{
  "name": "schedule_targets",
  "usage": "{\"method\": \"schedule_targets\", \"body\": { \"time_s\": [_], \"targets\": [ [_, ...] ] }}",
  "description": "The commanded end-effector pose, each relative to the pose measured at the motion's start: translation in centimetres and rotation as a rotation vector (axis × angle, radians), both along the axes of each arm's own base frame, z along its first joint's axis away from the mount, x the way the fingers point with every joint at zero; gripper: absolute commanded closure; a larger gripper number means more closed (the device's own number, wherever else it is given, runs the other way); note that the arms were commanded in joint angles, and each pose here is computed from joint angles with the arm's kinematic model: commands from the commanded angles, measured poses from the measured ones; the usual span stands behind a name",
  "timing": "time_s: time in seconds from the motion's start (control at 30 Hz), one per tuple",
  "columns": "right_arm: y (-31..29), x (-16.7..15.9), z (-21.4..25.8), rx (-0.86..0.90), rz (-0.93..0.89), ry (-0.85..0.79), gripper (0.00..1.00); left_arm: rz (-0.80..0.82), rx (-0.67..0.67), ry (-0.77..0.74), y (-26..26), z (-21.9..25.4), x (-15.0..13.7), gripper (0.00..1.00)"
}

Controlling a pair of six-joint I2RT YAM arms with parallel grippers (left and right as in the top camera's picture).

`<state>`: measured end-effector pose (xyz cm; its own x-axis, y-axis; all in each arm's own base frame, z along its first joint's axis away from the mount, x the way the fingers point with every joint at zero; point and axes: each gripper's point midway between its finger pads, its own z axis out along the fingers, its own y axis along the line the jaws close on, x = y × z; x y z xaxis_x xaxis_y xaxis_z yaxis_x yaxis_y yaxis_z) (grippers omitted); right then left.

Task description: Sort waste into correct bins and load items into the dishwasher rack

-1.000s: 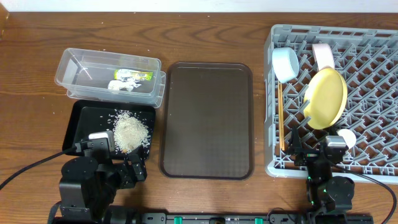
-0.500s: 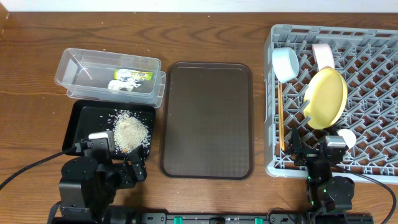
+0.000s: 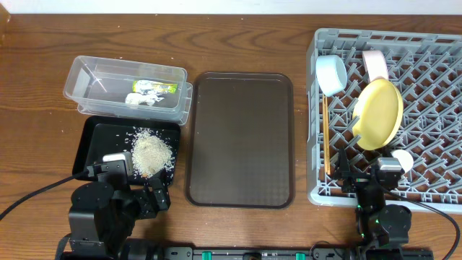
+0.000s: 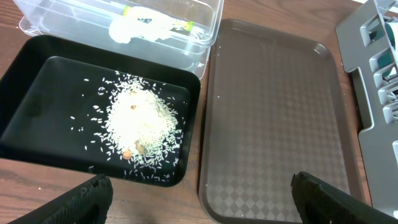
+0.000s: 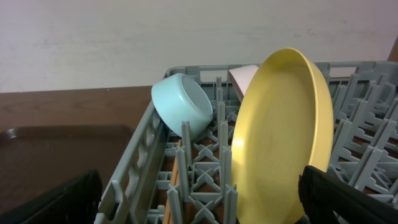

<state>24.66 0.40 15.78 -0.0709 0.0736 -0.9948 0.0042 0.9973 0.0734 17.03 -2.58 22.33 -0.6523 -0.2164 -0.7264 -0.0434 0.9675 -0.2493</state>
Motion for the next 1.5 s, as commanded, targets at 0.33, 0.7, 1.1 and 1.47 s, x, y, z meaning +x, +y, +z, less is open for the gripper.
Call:
{"method": "schedule_targets", "body": {
  "time_s": [0.33,0.7,1.1,1.47],
  "targets": [
    [-0.1,0.0,0.0,-0.016,-0.006,-0.003,0.01,0.056,0.058,-0.031,1.5,-2.5,-0.5,0.05],
    [-0.1,0.0,0.0,-0.016,-0.006,-0.003,0.01,0.097,0.033,-0.332,1.9,-6.9,3.8,0.05],
    [-0.1,0.0,0.0,-0.016,-0.006,-0.003,0.01,0.088,0.104,-0.692,2.0,-5.2,7.6,0.05],
    [-0.1,0.0,0.0,-0.016,-0.006,-0.003,0.01,0.067,0.119,-0.556,1.9,-8.6,7.4,0.05]
  ]
}}
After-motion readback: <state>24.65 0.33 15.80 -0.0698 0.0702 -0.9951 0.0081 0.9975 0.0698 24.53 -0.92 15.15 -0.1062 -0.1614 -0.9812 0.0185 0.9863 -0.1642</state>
